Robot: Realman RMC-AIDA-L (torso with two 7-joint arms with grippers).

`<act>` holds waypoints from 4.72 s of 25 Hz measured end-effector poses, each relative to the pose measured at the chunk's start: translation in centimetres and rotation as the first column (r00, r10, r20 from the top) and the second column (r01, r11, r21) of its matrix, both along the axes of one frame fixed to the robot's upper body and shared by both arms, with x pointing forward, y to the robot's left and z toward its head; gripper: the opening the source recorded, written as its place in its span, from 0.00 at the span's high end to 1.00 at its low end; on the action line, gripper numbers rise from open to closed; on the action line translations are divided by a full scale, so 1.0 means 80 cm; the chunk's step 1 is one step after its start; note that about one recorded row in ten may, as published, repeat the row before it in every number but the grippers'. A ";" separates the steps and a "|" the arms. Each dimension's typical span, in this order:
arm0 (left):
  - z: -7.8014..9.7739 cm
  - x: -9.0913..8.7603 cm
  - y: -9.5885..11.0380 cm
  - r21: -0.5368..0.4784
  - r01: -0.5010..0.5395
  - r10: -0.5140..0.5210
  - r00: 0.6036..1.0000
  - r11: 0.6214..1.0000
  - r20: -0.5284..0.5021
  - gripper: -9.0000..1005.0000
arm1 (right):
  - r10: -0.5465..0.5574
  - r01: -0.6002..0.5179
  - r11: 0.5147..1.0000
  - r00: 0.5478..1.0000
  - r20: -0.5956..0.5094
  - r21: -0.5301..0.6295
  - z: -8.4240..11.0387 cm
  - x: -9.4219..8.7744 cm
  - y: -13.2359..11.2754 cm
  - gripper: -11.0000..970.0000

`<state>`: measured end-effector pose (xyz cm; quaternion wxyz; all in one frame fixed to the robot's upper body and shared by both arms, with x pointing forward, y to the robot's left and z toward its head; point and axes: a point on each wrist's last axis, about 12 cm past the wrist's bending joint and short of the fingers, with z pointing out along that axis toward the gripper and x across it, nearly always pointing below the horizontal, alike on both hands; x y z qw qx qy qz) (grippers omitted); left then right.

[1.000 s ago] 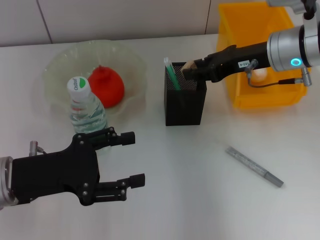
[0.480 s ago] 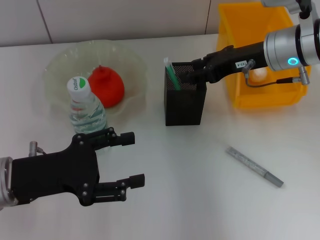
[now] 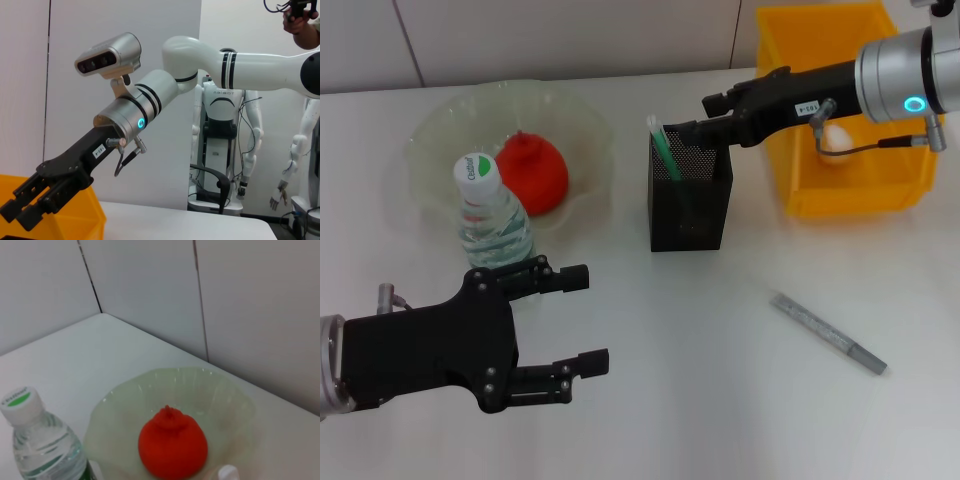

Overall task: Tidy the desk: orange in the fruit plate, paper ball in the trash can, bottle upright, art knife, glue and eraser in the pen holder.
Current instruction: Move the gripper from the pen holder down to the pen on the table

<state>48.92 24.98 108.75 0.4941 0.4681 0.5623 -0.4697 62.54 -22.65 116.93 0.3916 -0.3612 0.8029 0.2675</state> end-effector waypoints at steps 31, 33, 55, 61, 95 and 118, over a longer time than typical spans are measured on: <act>-0.001 0.002 -0.001 0.006 -0.008 0.008 1.000 1.000 0.005 0.20 | -0.045 0.047 0.994 0.999 0.019 -0.101 0.037 -0.102 -0.051 0.22; -0.001 0.002 -0.001 0.006 -0.008 0.008 1.000 1.000 0.004 0.20 | -0.043 0.045 0.993 0.999 0.017 -0.111 0.036 -0.108 -0.052 0.22; -0.001 0.004 -0.003 0.002 -0.005 0.005 1.000 1.000 0.000 0.20 | -0.125 0.039 0.907 0.976 -0.179 -0.419 0.037 -0.138 -0.041 0.22; -0.001 0.004 -0.005 0.001 -0.001 0.001 1.000 1.000 0.001 0.20 | -0.138 0.026 0.896 0.965 -0.223 -0.444 0.038 -0.128 -0.035 0.22; -0.004 0.000 -0.005 0.001 0.007 -0.007 1.000 1.000 0.009 0.20 | -0.177 -0.049 0.831 0.921 -0.347 -0.554 -0.003 -0.080 -0.005 0.22; -0.005 0.001 -0.003 -0.001 -0.002 0.002 1.000 1.000 0.009 0.20 | -0.161 -0.079 0.828 0.915 -0.370 -0.555 -0.016 -0.074 0.009 0.22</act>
